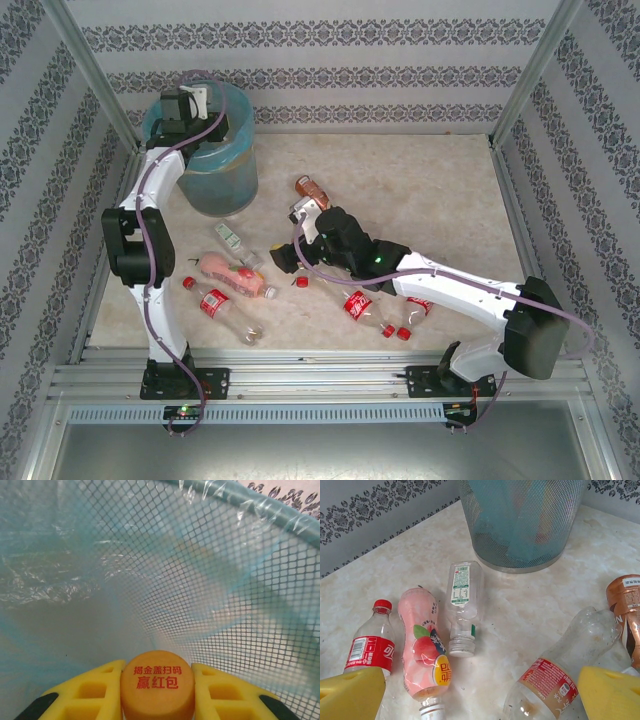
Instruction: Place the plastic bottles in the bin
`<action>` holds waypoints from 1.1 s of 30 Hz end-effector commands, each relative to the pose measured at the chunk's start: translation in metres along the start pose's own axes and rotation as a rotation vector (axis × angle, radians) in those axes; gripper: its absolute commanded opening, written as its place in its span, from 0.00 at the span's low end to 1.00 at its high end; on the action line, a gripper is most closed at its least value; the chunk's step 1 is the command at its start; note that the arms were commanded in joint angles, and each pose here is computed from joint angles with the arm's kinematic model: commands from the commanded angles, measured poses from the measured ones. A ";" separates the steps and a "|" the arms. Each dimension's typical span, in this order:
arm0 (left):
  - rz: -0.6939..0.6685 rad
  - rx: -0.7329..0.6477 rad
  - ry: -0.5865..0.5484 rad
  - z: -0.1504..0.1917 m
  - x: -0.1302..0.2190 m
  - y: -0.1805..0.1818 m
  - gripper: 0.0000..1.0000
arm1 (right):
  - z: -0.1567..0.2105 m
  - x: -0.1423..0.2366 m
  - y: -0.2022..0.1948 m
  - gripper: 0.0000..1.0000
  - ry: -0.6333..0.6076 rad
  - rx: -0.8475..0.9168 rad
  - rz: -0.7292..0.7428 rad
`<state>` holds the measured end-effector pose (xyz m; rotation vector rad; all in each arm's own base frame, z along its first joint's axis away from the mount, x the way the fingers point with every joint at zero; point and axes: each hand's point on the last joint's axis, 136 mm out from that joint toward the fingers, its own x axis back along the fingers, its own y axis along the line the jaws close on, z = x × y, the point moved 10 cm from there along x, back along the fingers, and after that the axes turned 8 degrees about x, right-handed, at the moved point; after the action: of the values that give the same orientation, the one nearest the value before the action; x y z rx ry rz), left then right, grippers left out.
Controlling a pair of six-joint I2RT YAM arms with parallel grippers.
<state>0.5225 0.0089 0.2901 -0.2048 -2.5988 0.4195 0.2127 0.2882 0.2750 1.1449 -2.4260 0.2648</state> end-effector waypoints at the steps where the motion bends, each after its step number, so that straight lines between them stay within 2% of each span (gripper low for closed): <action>1: -0.023 -0.013 0.048 0.022 -0.026 0.010 0.06 | -0.010 0.001 0.004 0.98 -0.011 -0.008 -0.008; 4: -0.020 -0.018 0.040 0.021 -0.029 0.011 0.03 | -0.009 0.000 0.003 0.98 -0.005 -0.008 -0.002; 7: -0.045 -0.050 0.054 0.027 -0.034 0.015 0.04 | -0.009 -0.002 0.004 0.98 0.000 -0.005 -0.003; 9: -0.047 -0.078 0.066 0.033 -0.035 0.017 0.17 | -0.009 -0.002 0.004 0.98 0.001 -0.006 -0.002; 11: -0.053 -0.085 0.069 0.036 -0.034 0.018 0.24 | -0.009 -0.004 0.004 0.98 0.003 -0.004 -0.002; 14: -0.048 -0.064 0.043 0.034 -0.029 0.016 0.51 | -0.010 -0.004 0.004 0.98 0.006 -0.001 -0.001; 15: -0.043 -0.055 0.026 0.031 -0.027 0.014 0.56 | -0.011 -0.005 0.004 0.98 0.004 -0.002 -0.001; 24: 0.038 0.016 -0.181 -0.028 0.020 -0.013 0.61 | -0.015 -0.006 0.004 0.98 0.008 -0.003 -0.002; 30: 0.087 0.040 -0.200 -0.040 0.040 -0.025 0.54 | -0.016 -0.010 0.006 0.98 0.011 -0.010 -0.014; 33: 0.096 0.043 -0.263 -0.050 0.061 -0.033 0.54 | -0.019 -0.010 0.007 0.98 0.009 -0.008 -0.020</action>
<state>0.5131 0.0086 0.3216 -0.2173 -2.7217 0.5188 0.2202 0.2996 0.2768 1.1337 -2.3991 0.2823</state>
